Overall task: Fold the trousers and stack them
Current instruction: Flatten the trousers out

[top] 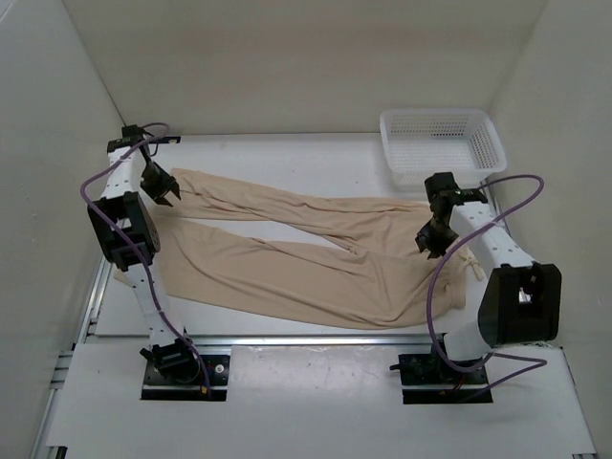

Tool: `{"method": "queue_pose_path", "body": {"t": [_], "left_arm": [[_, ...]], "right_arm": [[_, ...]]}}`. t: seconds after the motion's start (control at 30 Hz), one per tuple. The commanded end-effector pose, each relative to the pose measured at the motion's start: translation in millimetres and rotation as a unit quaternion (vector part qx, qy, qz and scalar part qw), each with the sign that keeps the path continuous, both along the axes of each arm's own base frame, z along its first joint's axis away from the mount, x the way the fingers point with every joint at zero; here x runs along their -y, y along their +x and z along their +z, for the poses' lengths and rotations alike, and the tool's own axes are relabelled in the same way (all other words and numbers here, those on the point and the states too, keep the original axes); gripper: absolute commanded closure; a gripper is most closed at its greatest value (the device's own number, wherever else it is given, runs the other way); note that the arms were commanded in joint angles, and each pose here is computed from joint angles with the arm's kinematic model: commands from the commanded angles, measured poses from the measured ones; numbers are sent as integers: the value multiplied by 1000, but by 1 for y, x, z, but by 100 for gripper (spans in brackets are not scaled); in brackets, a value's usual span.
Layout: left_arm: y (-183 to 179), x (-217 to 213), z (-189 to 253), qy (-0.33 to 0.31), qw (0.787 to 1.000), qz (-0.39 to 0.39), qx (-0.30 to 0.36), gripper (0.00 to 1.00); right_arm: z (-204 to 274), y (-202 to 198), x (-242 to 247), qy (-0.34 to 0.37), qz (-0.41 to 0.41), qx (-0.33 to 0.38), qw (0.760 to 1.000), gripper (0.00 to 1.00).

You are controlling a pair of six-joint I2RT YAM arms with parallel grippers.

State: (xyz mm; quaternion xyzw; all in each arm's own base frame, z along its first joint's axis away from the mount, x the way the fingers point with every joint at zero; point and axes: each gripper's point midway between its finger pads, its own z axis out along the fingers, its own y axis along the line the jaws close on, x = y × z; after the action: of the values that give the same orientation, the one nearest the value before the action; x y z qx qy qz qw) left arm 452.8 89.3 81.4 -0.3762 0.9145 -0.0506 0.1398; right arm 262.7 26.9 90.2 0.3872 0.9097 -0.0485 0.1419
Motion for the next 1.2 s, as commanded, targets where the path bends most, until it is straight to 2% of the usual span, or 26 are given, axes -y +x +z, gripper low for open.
{"method": "queue_pose_path", "body": {"t": [0.0,0.13,0.33,0.4,0.43,0.5,0.6,0.77,0.83,0.97,1.17], "left_arm": [[-3,-1,-16,-5,999,-2,-44,55],[12,-7,-28,1,999,-6,-46,31],[9,-6,-52,-9,997,-6,-71,29],[10,-4,-61,-15,997,-7,-75,45],[8,-4,-66,-15,997,-12,-81,57],[6,-4,-69,-17,996,-12,-86,89],[3,-3,-66,-16,996,-12,-84,89],[6,-14,-36,-5,999,-1,-44,89],[10,-19,-24,-7,1000,4,-30,89],[15,-17,-12,-12,1000,1,-15,89],[17,-15,-9,-19,1000,-1,-8,89]], "right_arm": [[8,15,9,-28,14,-1,1000,67],[9,33,14,-33,22,-6,999,67],[7,60,32,-7,16,4,1000,67],[-1,66,43,6,8,-1,1000,66],[1,74,46,11,15,8,1000,66],[-10,82,45,37,27,-7,999,65],[-15,105,49,42,45,-12,998,64],[-33,107,65,39,12,-36,999,51],[-40,93,71,32,-4,-52,998,51],[-26,75,85,-13,-33,-38,999,51],[-32,74,100,-24,-47,-40,998,51]]}}
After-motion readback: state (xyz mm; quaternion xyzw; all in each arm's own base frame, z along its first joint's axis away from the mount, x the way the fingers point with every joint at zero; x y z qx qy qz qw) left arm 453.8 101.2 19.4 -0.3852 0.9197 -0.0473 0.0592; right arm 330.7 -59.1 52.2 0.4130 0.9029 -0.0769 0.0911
